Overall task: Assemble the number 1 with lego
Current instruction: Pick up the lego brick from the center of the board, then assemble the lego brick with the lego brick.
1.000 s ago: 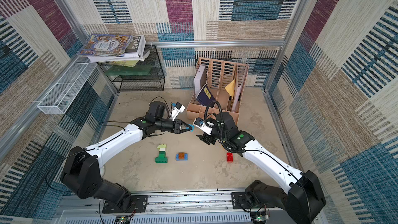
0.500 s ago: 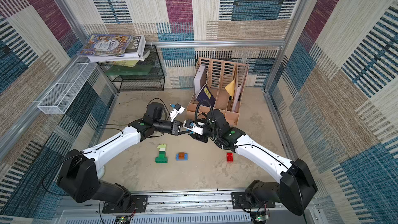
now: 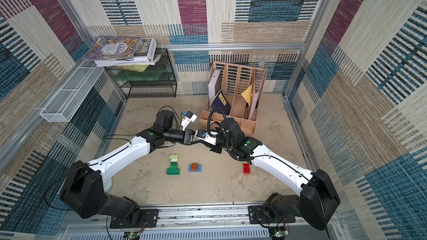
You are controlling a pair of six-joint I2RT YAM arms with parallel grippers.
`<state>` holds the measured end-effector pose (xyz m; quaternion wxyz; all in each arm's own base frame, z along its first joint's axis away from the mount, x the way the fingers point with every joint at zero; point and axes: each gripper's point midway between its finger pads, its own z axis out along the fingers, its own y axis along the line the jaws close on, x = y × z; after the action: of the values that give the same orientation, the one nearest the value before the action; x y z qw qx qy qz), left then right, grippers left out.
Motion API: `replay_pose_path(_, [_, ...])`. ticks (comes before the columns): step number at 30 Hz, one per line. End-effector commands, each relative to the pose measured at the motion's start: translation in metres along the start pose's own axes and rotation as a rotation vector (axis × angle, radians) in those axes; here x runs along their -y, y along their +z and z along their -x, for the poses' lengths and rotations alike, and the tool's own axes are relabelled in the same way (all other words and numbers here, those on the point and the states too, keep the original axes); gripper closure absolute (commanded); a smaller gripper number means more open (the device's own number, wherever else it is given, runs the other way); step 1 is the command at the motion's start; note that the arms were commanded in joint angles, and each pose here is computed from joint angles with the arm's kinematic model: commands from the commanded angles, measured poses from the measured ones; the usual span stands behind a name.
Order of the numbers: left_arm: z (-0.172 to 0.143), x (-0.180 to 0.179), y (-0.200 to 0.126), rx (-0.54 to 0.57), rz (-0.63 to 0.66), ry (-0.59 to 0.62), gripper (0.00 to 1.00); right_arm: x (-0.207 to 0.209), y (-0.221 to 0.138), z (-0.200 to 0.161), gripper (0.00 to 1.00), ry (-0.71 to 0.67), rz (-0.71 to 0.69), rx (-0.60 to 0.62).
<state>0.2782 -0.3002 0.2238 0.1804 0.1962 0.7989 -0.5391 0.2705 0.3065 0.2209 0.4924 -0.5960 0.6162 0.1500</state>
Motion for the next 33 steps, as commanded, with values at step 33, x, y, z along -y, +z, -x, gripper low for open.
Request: replay_pose_path(33, [-0.071,-0.146,-0.224,0.782,1.193,-0.408,0.40,-0.117,0.078,-0.060,0.80,-0.079,0.507,-0.359])
